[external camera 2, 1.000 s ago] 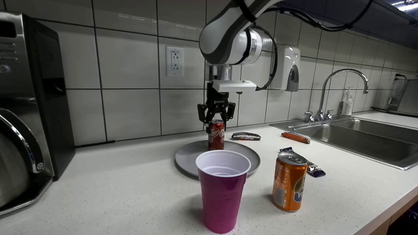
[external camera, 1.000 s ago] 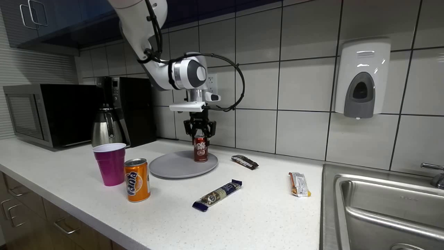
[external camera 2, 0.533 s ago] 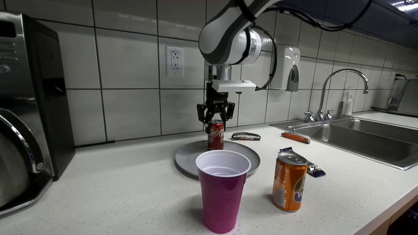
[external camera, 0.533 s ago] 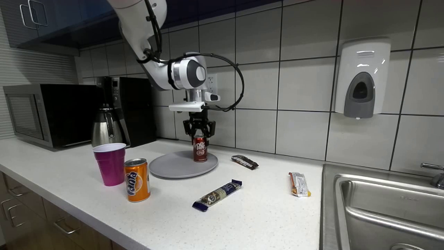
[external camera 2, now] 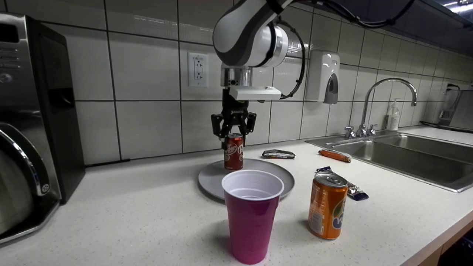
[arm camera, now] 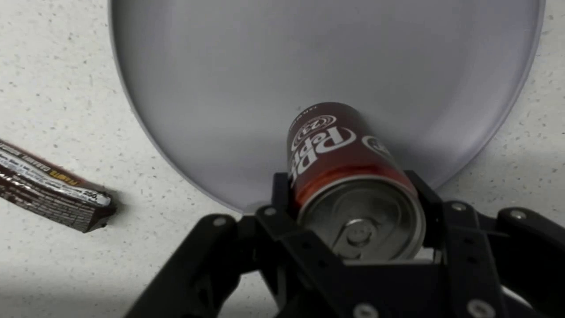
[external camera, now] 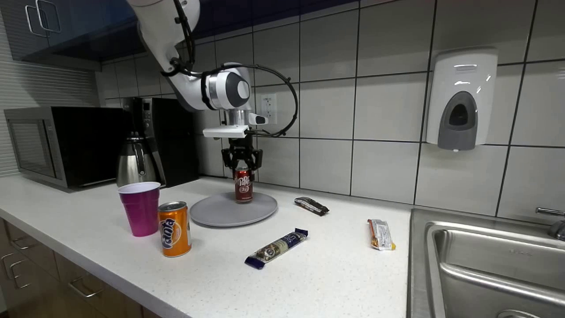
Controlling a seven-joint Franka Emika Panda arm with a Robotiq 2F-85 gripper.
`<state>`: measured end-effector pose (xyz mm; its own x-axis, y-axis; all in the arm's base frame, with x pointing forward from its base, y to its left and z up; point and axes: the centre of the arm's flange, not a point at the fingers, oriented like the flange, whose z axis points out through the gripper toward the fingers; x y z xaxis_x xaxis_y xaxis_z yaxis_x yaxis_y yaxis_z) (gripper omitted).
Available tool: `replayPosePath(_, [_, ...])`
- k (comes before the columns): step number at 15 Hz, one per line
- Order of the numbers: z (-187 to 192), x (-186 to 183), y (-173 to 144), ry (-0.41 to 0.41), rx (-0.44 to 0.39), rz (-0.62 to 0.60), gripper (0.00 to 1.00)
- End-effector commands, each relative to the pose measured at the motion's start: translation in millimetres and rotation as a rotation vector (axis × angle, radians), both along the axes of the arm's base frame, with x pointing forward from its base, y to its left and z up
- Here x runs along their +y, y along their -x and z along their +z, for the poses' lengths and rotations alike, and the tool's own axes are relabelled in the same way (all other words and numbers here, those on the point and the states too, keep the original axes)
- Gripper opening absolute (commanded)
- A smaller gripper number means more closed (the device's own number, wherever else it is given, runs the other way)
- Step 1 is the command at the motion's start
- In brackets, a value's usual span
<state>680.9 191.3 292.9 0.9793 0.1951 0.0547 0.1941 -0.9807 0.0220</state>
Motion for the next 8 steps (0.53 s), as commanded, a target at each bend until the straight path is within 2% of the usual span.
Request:
replayPosePath(1, [26,15,21,0.015,0.001,0.021,0.38])
replayPosePath(8, [34,54,44,0.011,0.005,0.085,0.38])
